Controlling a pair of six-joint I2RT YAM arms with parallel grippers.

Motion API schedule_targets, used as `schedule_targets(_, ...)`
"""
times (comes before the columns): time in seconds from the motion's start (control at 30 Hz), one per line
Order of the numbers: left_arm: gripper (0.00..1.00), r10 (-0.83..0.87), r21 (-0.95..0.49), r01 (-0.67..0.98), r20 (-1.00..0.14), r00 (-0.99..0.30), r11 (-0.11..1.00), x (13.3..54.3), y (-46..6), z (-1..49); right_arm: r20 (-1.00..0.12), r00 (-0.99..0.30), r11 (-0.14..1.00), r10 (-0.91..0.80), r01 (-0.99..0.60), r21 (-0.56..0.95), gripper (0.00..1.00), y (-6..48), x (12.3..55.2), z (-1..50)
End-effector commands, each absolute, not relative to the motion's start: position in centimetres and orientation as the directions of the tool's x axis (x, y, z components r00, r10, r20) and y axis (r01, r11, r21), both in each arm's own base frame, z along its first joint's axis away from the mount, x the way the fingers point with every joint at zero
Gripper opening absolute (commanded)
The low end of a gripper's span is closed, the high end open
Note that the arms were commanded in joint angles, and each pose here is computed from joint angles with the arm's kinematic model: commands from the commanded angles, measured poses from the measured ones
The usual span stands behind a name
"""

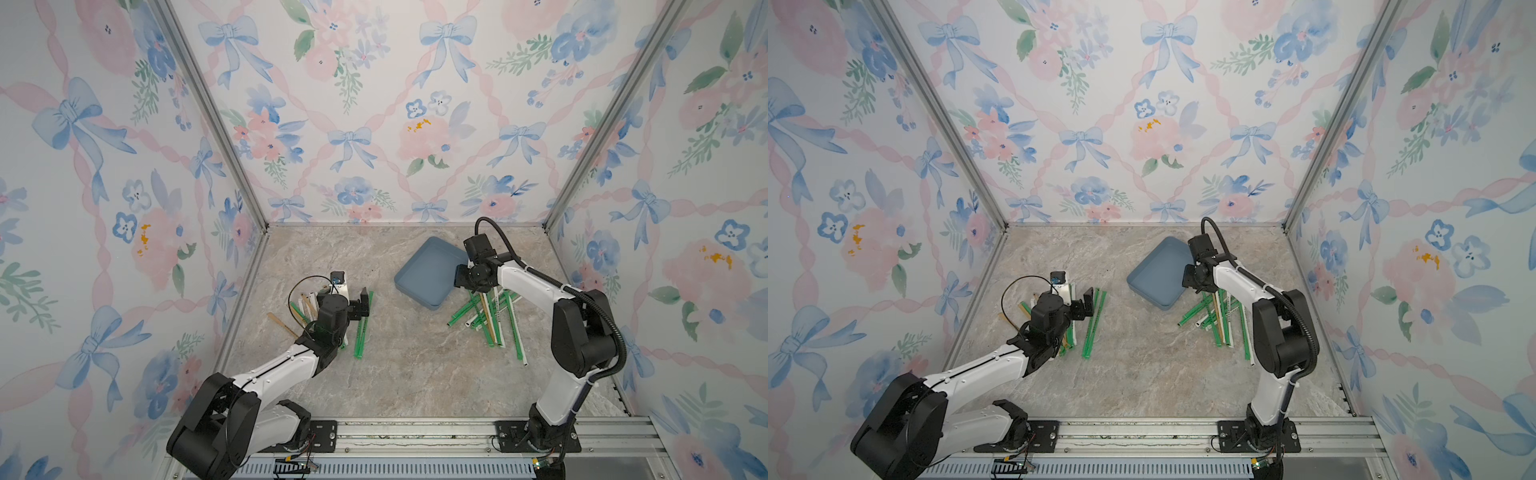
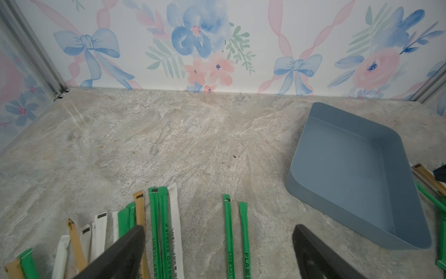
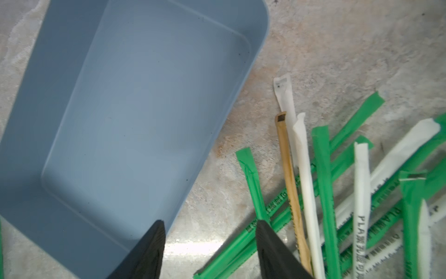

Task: Put the straws into the storage box
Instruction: Move the storage box to the center of the board.

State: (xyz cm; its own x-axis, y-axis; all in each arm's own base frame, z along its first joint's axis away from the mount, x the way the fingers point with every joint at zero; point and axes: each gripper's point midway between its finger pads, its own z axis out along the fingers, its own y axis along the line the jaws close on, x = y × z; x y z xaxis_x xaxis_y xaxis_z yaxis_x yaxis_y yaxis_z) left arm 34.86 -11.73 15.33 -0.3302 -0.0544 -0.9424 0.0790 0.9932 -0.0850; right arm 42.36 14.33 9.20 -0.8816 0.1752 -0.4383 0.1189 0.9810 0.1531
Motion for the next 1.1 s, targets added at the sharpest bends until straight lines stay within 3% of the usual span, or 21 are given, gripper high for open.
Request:
schedule_targets(0.0, 0.98, -0.069, -0.095, 0.058, -0.937, -0.343, 0.994, 34.9, -11.7, 15.2, -0.405, -0.897, 0.979, 0.175, 0.117, 0.165, 0.61, 16.2, 42.4, 8.6)
schedule_targets(0.6, 0.98, -0.046, -0.043, -0.017, -0.915, -0.401, 0.999, 33.7, -10.2, 13.7, -0.333, -0.934, 0.989, 0.130, 0.096, 0.117, 0.39, 18.0, 43.3, 5.0)
schedule_targets(1.07, 0.98, -0.041, -0.055, 0.021, -0.901, -0.433, 0.998, 33.0, -11.0, 12.8, -0.332, -0.942, 0.995, -0.053, -0.078, 0.060, 0.01, 20.3, 40.8, 4.8)
